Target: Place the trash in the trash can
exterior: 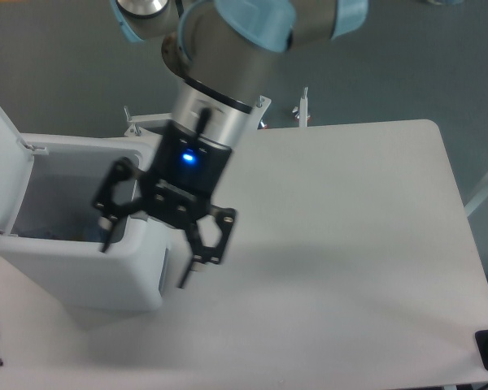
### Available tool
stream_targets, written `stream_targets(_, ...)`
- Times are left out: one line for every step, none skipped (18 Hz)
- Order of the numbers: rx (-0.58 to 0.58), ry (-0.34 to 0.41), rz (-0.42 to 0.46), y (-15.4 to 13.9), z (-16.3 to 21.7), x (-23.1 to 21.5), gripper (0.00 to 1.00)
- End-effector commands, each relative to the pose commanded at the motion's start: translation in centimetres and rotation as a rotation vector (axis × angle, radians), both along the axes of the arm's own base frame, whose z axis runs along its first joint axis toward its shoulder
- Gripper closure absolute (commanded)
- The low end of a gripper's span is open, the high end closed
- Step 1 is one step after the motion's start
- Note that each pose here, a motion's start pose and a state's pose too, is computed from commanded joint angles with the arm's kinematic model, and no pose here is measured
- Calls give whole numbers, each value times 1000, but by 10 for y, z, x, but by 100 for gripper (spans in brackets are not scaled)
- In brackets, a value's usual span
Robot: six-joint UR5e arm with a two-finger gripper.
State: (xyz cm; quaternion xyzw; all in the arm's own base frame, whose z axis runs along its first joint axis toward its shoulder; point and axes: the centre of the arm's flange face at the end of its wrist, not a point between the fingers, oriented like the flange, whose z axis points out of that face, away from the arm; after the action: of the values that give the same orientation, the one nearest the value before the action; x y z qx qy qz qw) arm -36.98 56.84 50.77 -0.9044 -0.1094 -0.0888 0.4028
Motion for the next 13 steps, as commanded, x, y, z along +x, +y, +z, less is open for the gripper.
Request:
stream_targets(-27,-17,31,-6,-19,-19,0)
stream_targets(-55,-33,78,-21,-38,-46,0)
stream_targets(-77,-40,101,-31,-55,-65,0)
stream_targets(-88,-30,100,-36,-66,-79,0)
stream_targets(-96,-19,104,-46,-74,-96,0)
stream_targets(-103,-16,108,-53,-84,-110,0)
stream_targets(-107,-9,106,-55,-90,-118,0)
stream_targets(-119,2,105,-58,-97,-125,0)
stream_targets(-145,23,115,-66,-102,-134,0)
stream_targets(-177,50,121,-72,-107,-139,0)
stream_targets(-209,75,122,-78,-114,-146,0)
stream_targets(-237,96,112,-82,-123,-150,0)
stream_targets(-271,115,97,-85,-132,-154,0)
